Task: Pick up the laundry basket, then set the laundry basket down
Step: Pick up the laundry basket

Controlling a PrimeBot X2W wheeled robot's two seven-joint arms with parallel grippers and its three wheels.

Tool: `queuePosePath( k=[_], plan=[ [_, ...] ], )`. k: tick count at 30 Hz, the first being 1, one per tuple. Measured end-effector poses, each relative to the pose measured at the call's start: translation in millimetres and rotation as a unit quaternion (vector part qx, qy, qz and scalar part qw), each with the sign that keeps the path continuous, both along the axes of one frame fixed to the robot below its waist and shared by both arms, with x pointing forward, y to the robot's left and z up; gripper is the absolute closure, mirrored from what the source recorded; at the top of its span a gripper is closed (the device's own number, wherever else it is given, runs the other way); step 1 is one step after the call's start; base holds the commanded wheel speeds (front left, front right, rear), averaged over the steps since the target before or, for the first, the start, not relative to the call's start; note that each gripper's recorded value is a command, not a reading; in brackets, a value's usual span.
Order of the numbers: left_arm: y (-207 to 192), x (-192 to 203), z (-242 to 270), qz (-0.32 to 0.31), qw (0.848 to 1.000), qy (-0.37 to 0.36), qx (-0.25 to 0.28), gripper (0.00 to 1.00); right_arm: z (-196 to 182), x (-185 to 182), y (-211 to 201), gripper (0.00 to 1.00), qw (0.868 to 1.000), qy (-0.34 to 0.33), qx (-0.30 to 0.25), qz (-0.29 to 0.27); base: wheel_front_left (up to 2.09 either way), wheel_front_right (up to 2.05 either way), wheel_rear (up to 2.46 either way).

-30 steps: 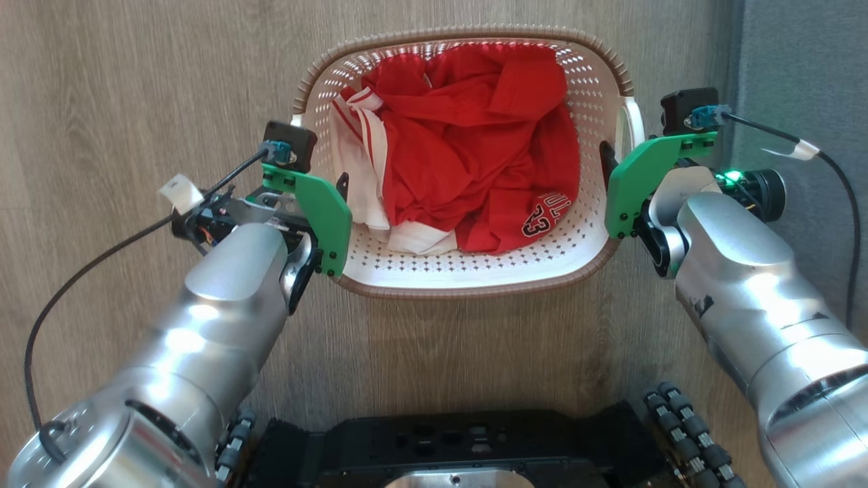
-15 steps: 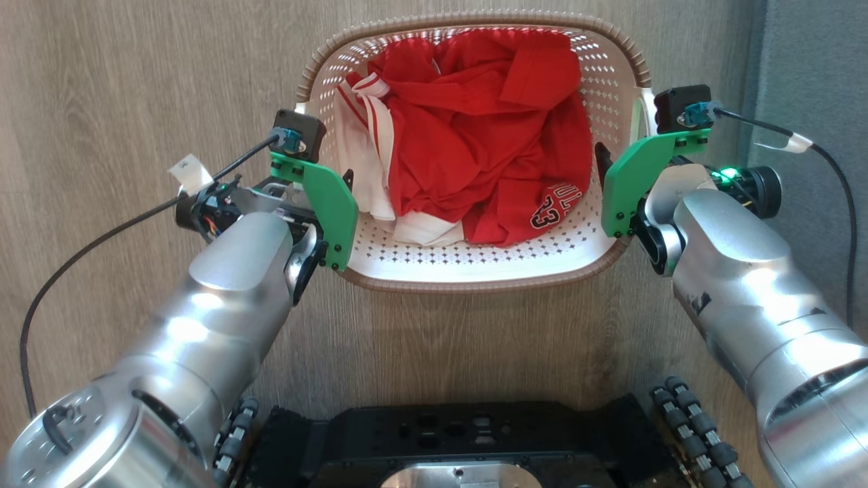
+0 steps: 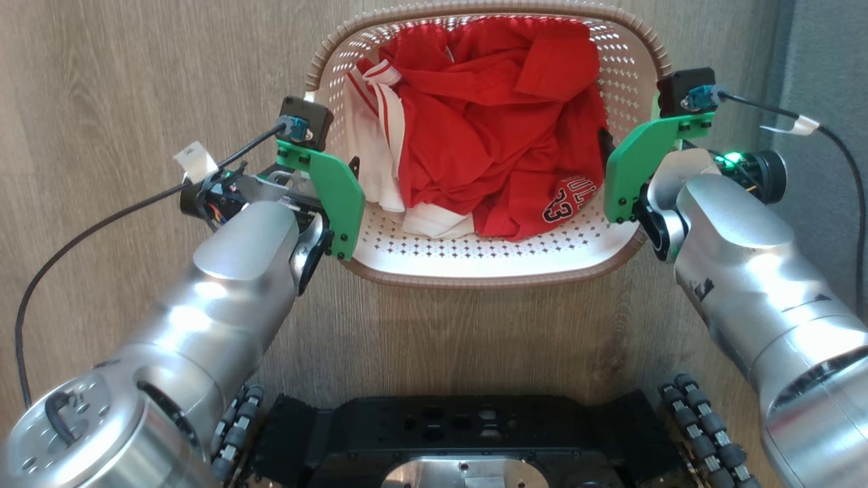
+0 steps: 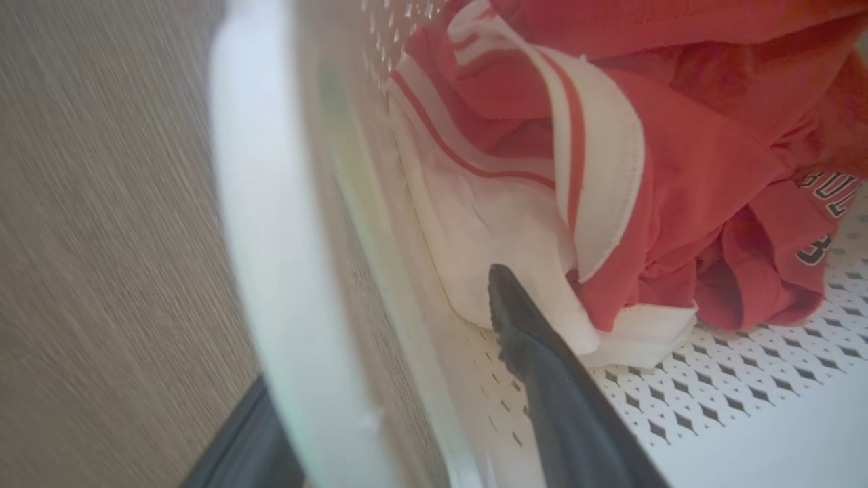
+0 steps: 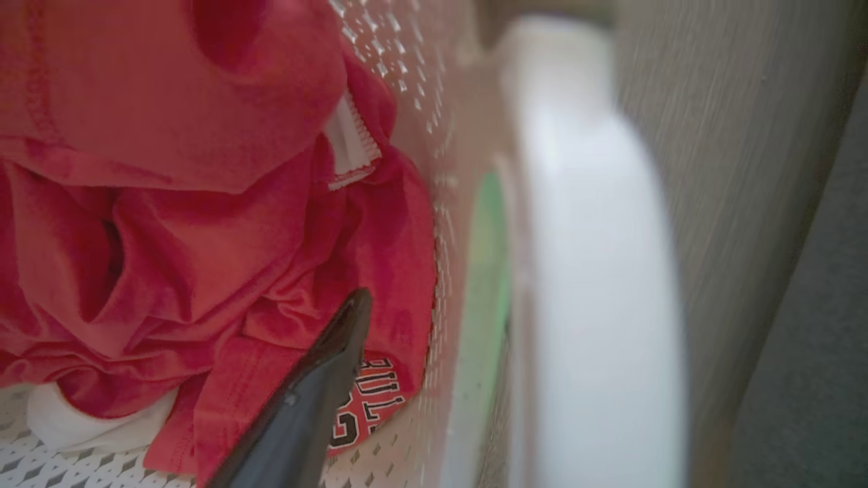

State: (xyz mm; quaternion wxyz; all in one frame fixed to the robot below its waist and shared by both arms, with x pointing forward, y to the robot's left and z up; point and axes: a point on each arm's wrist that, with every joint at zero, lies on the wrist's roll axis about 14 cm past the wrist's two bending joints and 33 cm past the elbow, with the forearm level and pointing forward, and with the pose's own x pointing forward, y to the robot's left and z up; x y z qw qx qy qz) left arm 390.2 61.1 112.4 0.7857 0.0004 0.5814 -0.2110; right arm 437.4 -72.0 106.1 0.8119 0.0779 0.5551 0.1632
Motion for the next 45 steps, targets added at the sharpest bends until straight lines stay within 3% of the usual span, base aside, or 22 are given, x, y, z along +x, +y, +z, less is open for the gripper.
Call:
queuePosePath(
  k=[3,4,5,6,7,15,25,45],
  plan=[
    [1,1,-1,0.006,1.0,0.002,-0.001,0.0,-2,2,3,0.0,1.0,-0.001,0.003,0.002,0.0,0.0,0.0],
    [1,1,-1,0.009,1.0,0.003,-0.002,0.19,-3,1,3,0.0,1.0,0.0,0.003,0.004,0.0,0.0,0.0],
    [1,0,-2,0.01,1.0,0.005,-0.003,0.51,-3,1,4,0.55,1.0,0.001,0.003,0.006,0.0,0.0,0.0],
    [1,-1,-2,0.01,1.0,0.006,-0.003,0.72,-4,0,5,0.92,1.0,0.002,0.004,0.005,0.0,0.0,0.0],
    [0,-2,-3,0.009,1.0,0.008,-0.004,1.0,-4,0,5,1.0,1.0,0.003,0.005,0.002,0.0,0.0,0.0],
    [-1,1,-2,0.029,1.0,0.008,-0.01,1.0,-7,5,-1,1.0,1.0,0.005,0.003,-0.012,0.0,0.0,0.0],
    [-1,-2,7,0.001,1.0,0.015,-0.009,1.0,3,7,1,1.0,1.0,0.001,0.0,0.005,0.0,0.0,0.0],
    [-1,-8,70,-0.034,0.999,-0.008,-0.024,1.0,67,-8,0,1.0,0.999,0.01,-0.009,0.036,0.0,0.0,0.0]
  ],
)
